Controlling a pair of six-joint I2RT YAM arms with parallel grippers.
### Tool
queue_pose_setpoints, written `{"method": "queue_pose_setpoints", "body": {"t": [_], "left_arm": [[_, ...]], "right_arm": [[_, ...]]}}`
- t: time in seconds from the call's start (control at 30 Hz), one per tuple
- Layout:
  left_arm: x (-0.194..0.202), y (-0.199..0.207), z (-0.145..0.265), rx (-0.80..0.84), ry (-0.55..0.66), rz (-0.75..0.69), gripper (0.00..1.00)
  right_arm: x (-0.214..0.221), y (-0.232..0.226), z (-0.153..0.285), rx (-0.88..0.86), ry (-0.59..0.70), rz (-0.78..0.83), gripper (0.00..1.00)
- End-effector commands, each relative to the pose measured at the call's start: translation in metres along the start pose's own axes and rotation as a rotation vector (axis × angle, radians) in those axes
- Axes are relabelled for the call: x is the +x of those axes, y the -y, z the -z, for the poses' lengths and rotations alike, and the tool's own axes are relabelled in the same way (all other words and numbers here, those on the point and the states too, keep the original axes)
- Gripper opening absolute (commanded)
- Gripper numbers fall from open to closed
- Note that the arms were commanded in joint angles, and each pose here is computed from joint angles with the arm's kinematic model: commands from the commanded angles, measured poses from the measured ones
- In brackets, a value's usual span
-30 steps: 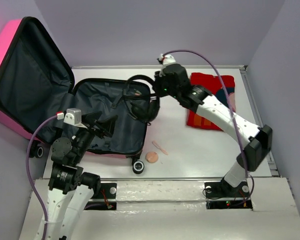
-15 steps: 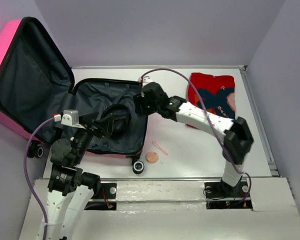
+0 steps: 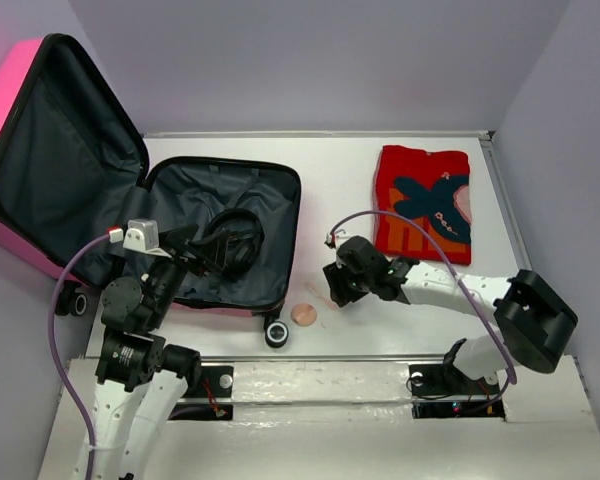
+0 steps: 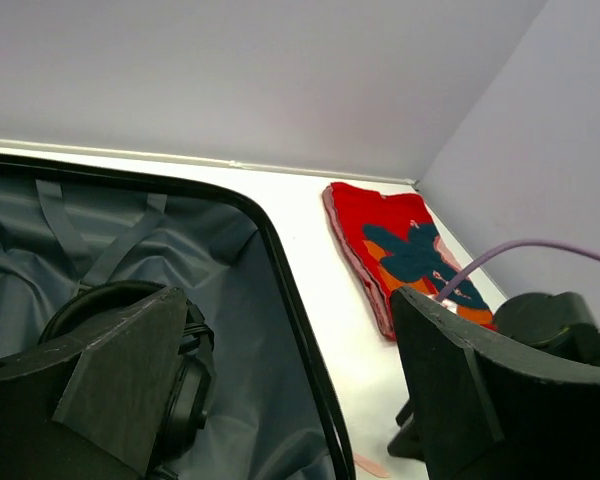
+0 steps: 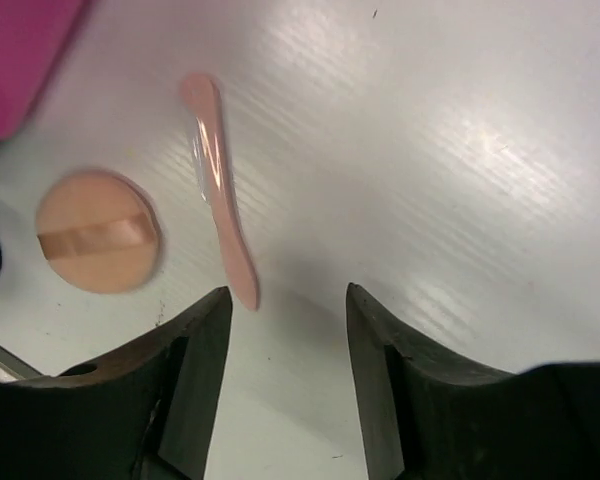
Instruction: Pack the luggage
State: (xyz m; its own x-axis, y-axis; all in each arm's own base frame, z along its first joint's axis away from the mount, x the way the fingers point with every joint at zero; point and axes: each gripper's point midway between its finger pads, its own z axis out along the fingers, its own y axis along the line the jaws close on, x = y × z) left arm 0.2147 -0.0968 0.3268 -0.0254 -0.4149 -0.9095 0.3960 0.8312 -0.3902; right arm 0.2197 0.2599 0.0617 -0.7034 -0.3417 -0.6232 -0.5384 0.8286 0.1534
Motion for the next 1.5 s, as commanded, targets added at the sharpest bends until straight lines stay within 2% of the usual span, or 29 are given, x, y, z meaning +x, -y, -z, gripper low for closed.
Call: {"method": "queue_pose_setpoints", "body": {"t": [0.0,0.33,0.53,0.63,0.73,0.93,0.97,1.13,1.27,1.3,1.4,1.47], "left_arm": [[-0.012,0.01,-0.002,0.04,0.025,-0.002,0.94],[-0.009,0.01,-0.003,0.042,0.016,-0.003,0.94],[-0.01,0.011,-0.001,0.048,0.02,-0.004,0.94],[-0.01,0.011,-0.001,0.047,0.022,-0.006,0.94],[-0.011,0.011,0.0,0.047,0.026,-0.007,0.94],[-0.012,0.011,0.001,0.049,0.03,-0.008,0.94],[-0.012,0.011,0.001,0.049,0.03,-0.008,0.94],[-0.013,0.012,0.001,0.051,0.034,-0.009,0.94],[-0.013,0.012,0.001,0.05,0.032,-0.007,0.93],[-0.013,0.012,0.001,0.05,0.032,-0.007,0.93],[-0.013,0.012,0.001,0.049,0.033,-0.006,0.93],[-0.013,0.011,0.0,0.045,0.033,-0.006,0.93]], "right_arm": [[-0.014,-0.021,-0.003,-0.108,0.034,0.03,0.57],[0.007,-0.03,-0.035,-0.086,-0.061,0.092,0.61],[0.016,-0.02,-0.051,0.055,-0.098,0.14,0.58],[0.022,-0.012,-0.058,0.144,-0.123,0.149,0.51],[0.03,0.004,-0.062,0.243,-0.151,0.126,0.28],[0.027,0.016,-0.049,0.324,-0.13,0.067,0.07],[0.025,0.015,-0.046,0.321,-0.12,0.057,0.07],[-0.01,0.018,-0.011,0.348,0.011,0.0,0.07],[-0.06,0.002,0.042,0.254,0.184,-0.049,0.07],[-0.064,-0.006,0.043,0.225,0.189,-0.039,0.07],[-0.126,-0.048,0.071,0.063,0.329,-0.032,0.07],[-0.155,-0.074,0.072,-0.007,0.364,-0.007,0.07]]}}
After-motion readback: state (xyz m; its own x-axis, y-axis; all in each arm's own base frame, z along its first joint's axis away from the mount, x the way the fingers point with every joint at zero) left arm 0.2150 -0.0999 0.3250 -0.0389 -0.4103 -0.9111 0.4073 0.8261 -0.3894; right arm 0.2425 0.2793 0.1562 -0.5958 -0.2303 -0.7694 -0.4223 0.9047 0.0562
